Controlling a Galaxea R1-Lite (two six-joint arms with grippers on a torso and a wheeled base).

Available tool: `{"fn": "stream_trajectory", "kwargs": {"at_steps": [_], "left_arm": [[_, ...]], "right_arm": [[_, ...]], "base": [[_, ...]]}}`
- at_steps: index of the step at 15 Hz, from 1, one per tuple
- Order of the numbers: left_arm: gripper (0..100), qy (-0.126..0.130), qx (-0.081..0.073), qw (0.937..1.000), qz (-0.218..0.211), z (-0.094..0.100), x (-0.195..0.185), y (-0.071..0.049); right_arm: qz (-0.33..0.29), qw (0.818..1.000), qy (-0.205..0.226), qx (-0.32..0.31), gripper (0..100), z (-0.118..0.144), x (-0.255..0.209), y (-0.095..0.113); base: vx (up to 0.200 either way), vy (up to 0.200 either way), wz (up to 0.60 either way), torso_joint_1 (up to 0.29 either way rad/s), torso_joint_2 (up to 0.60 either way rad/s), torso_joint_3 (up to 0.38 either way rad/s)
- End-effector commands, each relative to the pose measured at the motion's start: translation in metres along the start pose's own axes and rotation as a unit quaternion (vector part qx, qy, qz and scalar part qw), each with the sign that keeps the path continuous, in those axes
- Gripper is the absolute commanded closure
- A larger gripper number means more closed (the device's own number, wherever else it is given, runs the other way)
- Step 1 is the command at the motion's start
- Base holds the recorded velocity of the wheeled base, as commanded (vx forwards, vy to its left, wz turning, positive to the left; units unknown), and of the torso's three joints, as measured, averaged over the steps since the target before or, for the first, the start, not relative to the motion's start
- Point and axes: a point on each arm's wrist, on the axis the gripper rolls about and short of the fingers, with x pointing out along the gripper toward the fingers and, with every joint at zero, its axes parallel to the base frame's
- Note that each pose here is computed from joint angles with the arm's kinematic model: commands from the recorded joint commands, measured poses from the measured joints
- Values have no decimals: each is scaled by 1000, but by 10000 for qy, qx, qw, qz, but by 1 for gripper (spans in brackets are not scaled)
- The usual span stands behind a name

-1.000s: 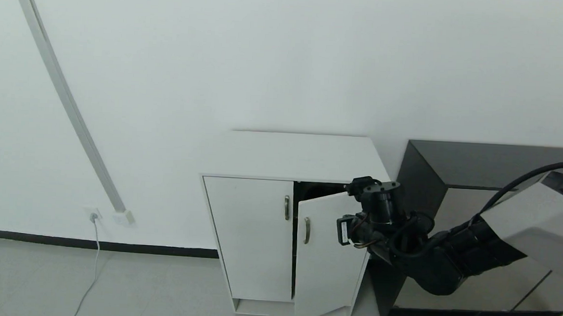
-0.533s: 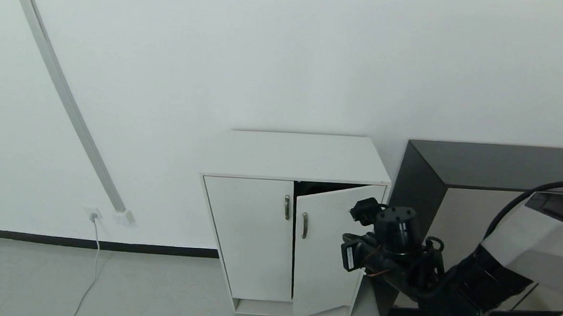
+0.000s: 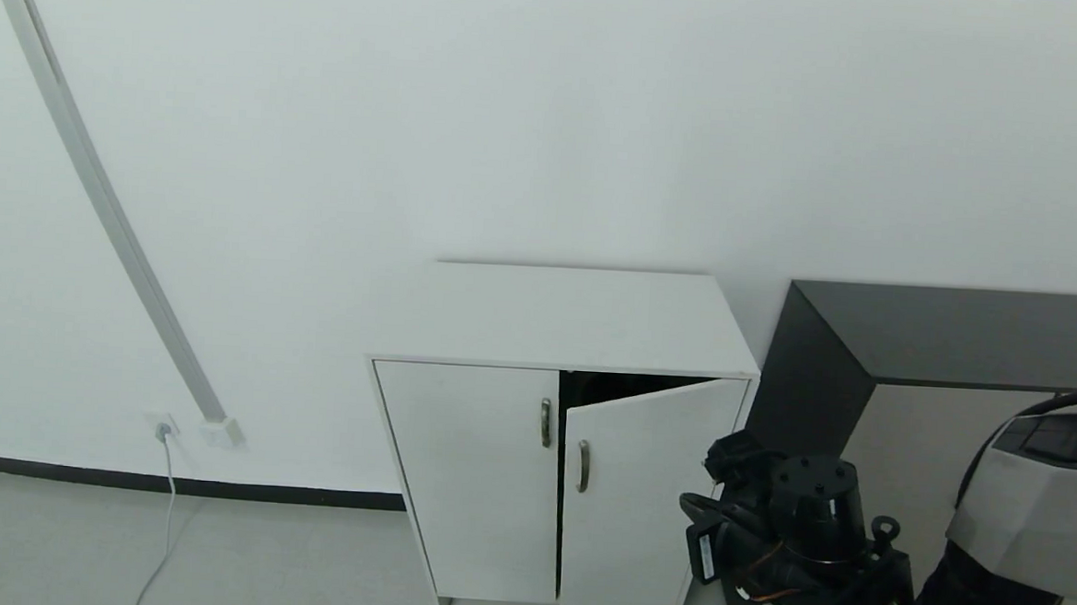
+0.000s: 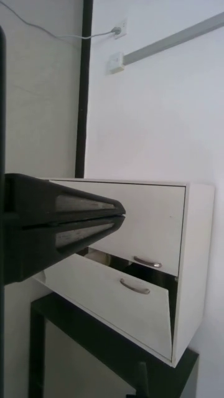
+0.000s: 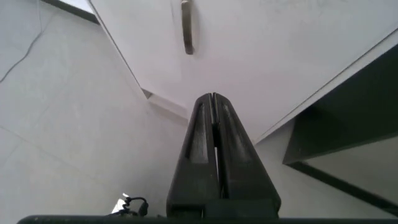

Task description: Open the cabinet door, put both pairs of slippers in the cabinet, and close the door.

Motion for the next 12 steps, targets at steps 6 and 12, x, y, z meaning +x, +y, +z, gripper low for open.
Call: {"fn": "stream_trajectory", "kwargs": {"at_steps": [6, 12], "left_arm": [[100, -4, 6, 10000, 4, 0, 0, 0], [100, 4, 6, 10000, 5, 0, 0, 0]], "right_arm": [[97, 9998, -64, -151, 100, 4, 9, 9], [54, 9998, 55, -175, 100, 11, 45, 14]], "base": [[67, 0, 0, 2, 1, -1], [0, 0, 0, 0, 0, 0]]}}
